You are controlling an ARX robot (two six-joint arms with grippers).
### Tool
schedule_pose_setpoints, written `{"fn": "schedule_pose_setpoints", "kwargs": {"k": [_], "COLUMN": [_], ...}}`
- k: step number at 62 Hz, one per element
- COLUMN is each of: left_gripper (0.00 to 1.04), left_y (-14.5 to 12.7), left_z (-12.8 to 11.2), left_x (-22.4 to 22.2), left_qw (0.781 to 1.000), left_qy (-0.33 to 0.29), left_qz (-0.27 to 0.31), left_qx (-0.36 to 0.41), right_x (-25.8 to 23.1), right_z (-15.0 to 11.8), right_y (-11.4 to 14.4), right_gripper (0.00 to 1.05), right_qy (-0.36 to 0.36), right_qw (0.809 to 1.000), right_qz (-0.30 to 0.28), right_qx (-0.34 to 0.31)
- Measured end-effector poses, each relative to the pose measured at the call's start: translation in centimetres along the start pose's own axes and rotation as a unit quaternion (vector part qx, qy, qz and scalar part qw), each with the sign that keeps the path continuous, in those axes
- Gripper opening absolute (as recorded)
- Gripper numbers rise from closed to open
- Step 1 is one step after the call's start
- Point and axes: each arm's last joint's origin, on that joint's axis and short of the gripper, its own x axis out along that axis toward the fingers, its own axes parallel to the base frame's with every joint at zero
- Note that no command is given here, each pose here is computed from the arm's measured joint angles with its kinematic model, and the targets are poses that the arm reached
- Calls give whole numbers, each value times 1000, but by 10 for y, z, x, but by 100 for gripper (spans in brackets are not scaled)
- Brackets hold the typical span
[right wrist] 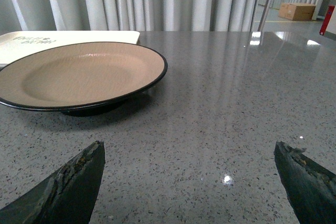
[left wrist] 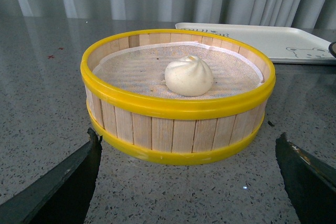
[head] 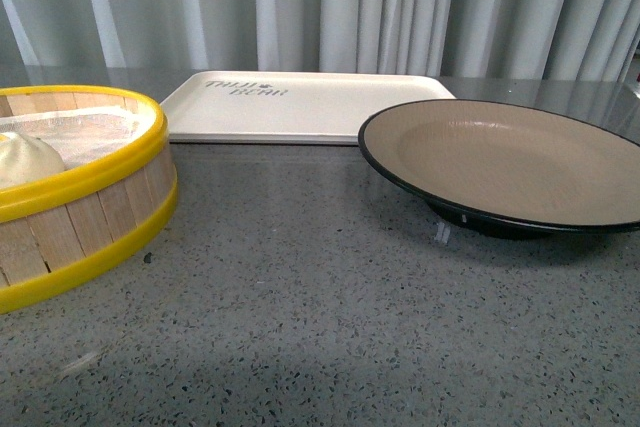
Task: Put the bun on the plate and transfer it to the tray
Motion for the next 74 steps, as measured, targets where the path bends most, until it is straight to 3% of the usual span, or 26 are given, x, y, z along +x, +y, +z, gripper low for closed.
{"fn": "schedule_pose_setpoints", "kwargs": {"k": [71, 74], "left_gripper": [98, 98], "left_y": [0, 0], "left_z": [0, -2], "left_x": [0, 1], "left_qw": [1000, 999], "left_qy": [0, 31], "left_qz": [0, 7], "left_qx": [0, -12], "right_x": [0, 0], "right_z": [0, 0], "right_y": [0, 0], "right_gripper": [96, 96], "right_qy": [0, 0], "right_qw": [1000, 1000], "right_qz": [0, 0], "right_qx": [0, 0]}}
